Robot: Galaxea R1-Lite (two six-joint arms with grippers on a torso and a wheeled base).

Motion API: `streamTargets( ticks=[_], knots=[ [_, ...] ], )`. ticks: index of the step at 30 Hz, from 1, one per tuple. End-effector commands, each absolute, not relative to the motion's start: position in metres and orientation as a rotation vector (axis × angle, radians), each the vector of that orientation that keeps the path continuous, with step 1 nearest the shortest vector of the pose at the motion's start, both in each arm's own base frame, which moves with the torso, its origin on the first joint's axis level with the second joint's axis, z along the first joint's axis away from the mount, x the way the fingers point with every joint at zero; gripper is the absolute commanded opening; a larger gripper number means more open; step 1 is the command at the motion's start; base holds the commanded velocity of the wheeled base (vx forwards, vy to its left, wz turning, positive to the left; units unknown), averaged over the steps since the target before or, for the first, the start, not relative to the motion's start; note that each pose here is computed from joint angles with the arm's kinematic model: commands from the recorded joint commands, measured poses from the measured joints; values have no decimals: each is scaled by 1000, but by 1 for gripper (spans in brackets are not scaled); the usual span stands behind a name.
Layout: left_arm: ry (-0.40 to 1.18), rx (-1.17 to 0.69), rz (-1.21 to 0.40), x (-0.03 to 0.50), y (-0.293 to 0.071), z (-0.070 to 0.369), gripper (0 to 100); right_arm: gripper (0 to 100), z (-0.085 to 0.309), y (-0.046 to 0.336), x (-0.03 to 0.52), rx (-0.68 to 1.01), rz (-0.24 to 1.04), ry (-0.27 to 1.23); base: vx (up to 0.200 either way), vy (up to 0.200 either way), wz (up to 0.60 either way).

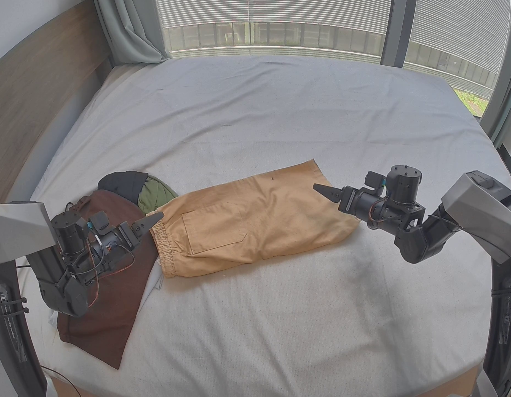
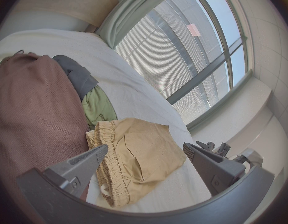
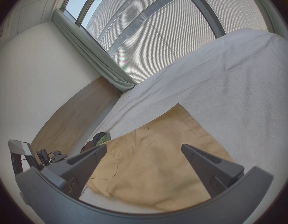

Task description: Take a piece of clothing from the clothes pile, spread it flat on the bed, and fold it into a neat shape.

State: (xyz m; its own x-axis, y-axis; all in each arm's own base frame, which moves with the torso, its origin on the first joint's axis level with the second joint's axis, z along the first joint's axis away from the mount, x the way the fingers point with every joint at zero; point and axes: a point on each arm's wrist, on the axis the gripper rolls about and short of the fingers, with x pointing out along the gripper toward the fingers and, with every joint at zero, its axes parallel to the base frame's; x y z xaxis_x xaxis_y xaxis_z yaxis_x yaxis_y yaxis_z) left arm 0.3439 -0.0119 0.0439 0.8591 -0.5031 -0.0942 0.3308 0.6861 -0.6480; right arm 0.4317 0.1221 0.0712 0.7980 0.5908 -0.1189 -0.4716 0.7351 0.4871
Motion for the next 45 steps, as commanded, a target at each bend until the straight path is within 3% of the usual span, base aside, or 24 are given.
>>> streamTargets(
  ticks=[1,8,17,45],
  knots=[
    [259,-596,-499,338,-14,49,100,100,65,120,411,498,590,297,0,0,0],
    [254,-514,-505,333,-15,47,100,100,41,117,389,504,584,339,0,0,0],
    [237,-358,-519,329,-15,42,100,100,39,113,386,509,579,325,0,0,0],
    [225,-304,-500,331,-11,39,100,100,-5,109,389,511,527,459,0,0,0]
  ],
)
